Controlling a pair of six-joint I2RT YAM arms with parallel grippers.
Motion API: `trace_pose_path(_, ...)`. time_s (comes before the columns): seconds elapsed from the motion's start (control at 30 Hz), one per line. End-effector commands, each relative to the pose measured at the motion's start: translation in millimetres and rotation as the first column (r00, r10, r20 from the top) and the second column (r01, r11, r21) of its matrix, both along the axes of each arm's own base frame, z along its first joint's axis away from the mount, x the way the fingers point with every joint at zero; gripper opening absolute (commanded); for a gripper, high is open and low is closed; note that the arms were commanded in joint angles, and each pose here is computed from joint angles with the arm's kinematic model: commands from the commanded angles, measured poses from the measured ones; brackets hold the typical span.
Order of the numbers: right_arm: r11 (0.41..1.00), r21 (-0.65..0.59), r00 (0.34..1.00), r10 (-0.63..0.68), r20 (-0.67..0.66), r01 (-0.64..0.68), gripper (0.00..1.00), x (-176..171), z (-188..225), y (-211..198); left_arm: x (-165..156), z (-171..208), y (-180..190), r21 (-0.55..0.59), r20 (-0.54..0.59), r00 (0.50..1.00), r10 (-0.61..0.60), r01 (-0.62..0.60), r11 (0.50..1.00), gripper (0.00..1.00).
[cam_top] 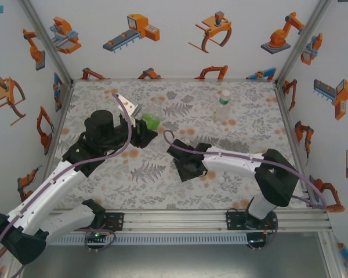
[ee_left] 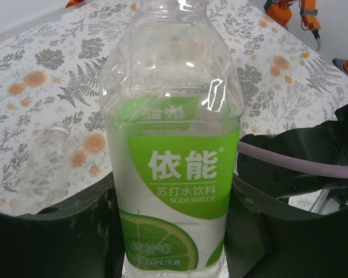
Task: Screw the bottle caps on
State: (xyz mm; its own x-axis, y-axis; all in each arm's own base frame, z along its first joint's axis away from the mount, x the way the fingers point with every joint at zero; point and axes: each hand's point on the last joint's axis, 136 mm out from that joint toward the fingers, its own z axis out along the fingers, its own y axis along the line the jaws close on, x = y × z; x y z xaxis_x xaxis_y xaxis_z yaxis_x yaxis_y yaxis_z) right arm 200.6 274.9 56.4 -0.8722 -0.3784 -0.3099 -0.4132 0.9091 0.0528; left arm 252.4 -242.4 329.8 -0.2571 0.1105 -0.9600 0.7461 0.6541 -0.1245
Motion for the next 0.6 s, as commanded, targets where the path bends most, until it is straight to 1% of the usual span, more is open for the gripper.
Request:
trace_pose_path(0.0, 1.0, 0.004, 0.998, 0.004, 0.06, -0.004, 0.44, 12, 10, 8, 0, 17, 3, -0.015, 0.044, 0.999, 0.007, -0.006, 1.0, 0.17)
trace_pose_path(0.13, 0.999, 0.0, 0.995, -0.04, 0.091, 0.04, 0.44, 17, 17, -8, 0, 17, 3, -0.015, 0.047, 0.999, 0.008, -0.007, 1.0, 0.17)
trace_pose_path(0.43, 0.973, 0.06, 0.971, -0.225, 0.079, 0.221, 0.44, 17, 28, -74, 3, 17, 1, -0.018, 0.04, 0.999, 0.007, -0.007, 1.0, 0.17)
trace_pose_path(0.5, 0.97, 0.063, 0.969, -0.237, 0.073, 0.233, 0.44, 13, 28, -83, 3, 16, 0, -0.022, 0.037, 0.999, 0.006, -0.005, 1.0, 0.17)
trace_pose_path(0.57, 0.974, 0.067, 0.973, -0.219, 0.073, 0.215, 0.44, 9, 27, -86, 4, 16, 0, -0.024, 0.034, 0.999, 0.006, -0.005, 1.0, 0.16)
